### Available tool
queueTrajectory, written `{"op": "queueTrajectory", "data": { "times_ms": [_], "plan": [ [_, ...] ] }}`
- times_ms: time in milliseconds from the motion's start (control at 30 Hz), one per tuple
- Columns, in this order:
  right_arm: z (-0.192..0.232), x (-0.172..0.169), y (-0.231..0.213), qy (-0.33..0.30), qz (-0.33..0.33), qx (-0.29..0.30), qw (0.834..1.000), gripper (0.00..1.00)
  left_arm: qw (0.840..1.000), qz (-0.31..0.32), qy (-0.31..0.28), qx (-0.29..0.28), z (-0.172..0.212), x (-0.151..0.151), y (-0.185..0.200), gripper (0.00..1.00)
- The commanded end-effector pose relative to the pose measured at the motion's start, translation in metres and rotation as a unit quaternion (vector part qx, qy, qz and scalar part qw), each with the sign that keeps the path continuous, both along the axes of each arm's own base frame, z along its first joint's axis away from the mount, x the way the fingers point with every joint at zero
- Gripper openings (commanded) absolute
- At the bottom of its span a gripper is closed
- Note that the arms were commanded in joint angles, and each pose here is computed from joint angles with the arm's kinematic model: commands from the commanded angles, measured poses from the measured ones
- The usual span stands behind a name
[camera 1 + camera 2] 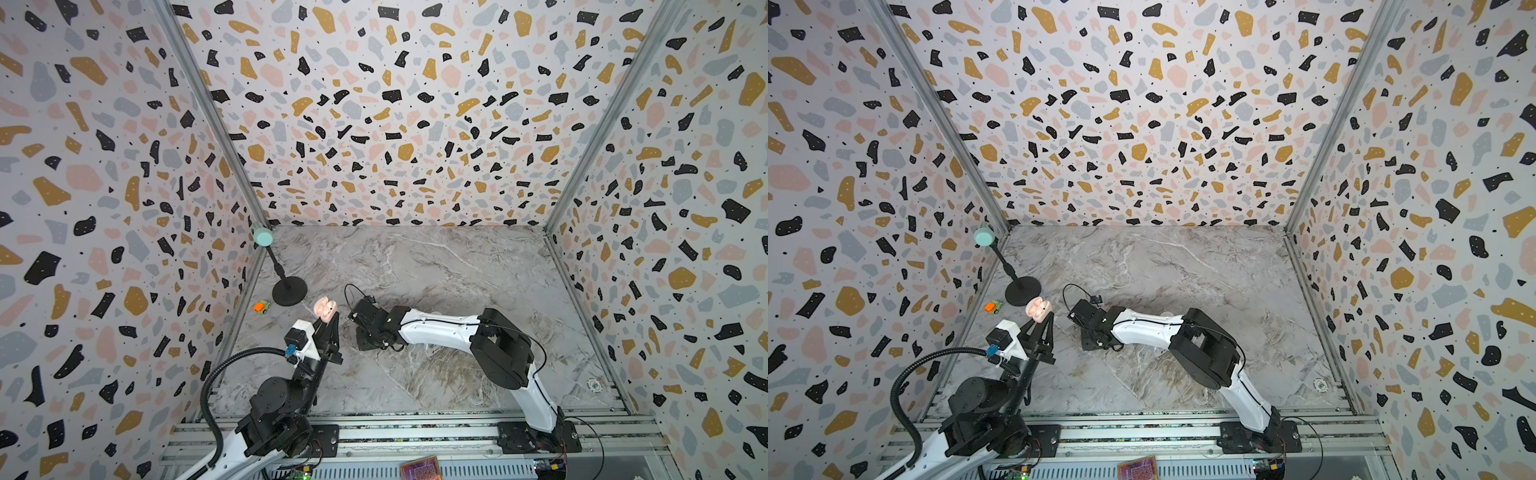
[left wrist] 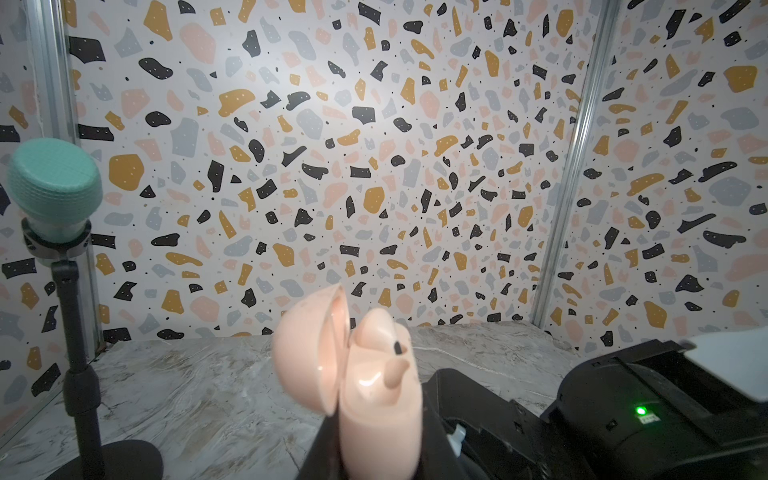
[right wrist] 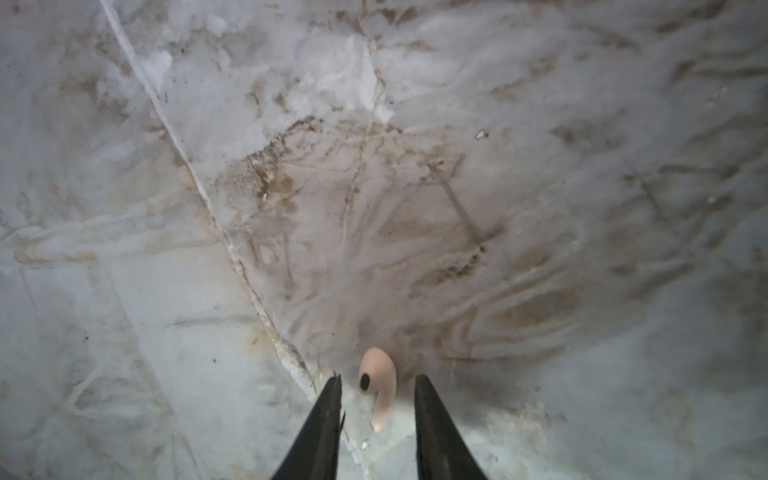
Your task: Insert the wireless bluetooth earbuds into the charging case
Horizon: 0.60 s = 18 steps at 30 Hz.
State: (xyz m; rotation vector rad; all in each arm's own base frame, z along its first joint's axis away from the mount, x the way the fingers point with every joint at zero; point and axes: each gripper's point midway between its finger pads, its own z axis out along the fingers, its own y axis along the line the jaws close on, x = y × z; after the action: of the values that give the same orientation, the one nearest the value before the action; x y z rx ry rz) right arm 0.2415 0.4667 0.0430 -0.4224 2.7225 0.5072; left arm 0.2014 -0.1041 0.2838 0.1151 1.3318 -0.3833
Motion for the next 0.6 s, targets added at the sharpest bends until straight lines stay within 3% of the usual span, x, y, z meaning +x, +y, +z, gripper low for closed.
{"op": "queueTrajectory", "data": {
  "times_ms": [0, 567],
  "plan": [
    [0.0075, 0.0043, 0.0005, -0.012, 0.005, -0.011, 1.0, 0.3, 1.0, 0.004, -0.018, -0.018, 0.0091, -0.0019, 0.0044, 0.0],
    [-0.0017, 0.0074, 0.0038, -0.022, 0.018, -0.035, 0.999, 0.19, 1.0, 0.005, -0.017, -0.016, 0.0084, -0.0017, 0.0044, 0.0]
  ]
}}
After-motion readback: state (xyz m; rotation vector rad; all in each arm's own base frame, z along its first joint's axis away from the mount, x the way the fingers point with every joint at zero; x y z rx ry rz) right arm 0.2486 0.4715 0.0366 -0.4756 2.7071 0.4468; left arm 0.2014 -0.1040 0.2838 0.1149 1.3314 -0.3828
